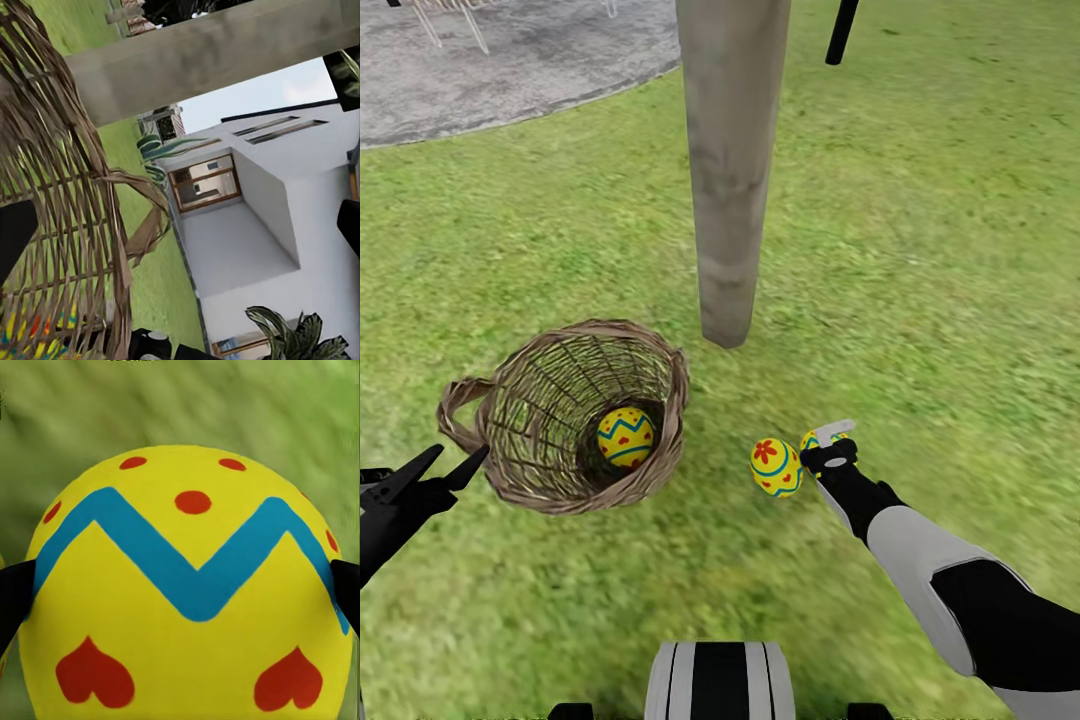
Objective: Take the three Easter eggs out of the wicker basket on the lawn in the garden, then place them on the lawn next to a single tree (choose any tree) so that all three eggs are next to the same tree and none are left in the basket.
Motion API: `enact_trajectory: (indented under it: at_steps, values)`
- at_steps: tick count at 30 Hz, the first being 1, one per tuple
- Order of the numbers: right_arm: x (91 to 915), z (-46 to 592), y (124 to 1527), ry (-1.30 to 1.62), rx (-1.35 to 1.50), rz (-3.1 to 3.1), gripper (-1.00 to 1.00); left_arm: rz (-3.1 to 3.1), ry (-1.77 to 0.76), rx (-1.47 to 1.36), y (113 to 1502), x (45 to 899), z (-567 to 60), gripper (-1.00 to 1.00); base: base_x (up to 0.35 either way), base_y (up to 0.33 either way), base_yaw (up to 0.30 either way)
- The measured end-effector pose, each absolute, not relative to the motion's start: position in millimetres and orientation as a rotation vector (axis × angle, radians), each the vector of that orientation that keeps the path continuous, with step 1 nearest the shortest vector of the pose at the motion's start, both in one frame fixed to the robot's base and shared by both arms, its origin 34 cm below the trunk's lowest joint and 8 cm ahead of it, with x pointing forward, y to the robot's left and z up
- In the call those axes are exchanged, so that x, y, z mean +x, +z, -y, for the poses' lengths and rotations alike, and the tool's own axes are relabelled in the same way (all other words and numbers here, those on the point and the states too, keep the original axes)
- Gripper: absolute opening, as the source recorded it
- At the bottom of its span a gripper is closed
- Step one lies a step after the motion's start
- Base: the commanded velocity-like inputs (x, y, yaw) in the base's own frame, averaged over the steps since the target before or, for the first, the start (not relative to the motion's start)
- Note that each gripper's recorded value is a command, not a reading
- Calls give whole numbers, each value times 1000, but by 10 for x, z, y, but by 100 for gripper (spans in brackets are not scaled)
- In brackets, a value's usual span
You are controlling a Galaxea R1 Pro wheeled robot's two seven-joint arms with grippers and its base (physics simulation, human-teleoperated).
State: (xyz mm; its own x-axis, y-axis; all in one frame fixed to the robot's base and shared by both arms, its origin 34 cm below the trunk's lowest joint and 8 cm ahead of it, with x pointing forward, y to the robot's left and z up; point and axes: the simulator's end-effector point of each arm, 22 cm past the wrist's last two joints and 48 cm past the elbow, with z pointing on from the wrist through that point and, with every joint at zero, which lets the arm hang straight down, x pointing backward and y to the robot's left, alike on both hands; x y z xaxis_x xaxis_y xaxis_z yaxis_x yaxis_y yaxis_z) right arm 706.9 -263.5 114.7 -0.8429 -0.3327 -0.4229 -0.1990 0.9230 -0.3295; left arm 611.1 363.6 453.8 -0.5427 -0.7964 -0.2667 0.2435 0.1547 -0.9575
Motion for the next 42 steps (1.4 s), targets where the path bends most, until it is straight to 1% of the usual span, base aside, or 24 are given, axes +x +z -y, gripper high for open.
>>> enact_trajectory:
  at_steps: [8,9,11,22,32,37,39,42]
  values:
    - [7219,2619,1150,-411,-363,-2555,-100,-1597,-1529,-574,4379,6097,-3637,100,0,0,0]
    - [7219,2619,1150,-411,-363,-2555,100,-1596,-1529,-575,4376,6096,-3638,100,0,0,0]
    - [7264,2512,1158,-354,-379,-2550,100,-1594,-1531,-581,4365,6094,-3643,100,0,0,0]
    - [7058,2599,1118,-362,-382,-2602,100,-1577,-1531,-561,4496,6105,-3645,100,0,0,0]
    - [7222,2613,1395,-366,-351,-2559,100,-1550,-1532,-527,4722,6119,-3661,100,0,0,0]
    - [7761,2548,1922,-344,-299,-2425,100,-1536,-1531,-509,4841,6122,-3676,100,0,0,0]
    - [7851,2563,2070,-352,-284,-2427,100,-1531,-1531,-502,4888,6123,-3679,100,0,0,0]
    - [7986,2867,2381,-384,-148,-2472,100,-1529,-1525,-486,4970,6125,-3708,100,0,0,0]
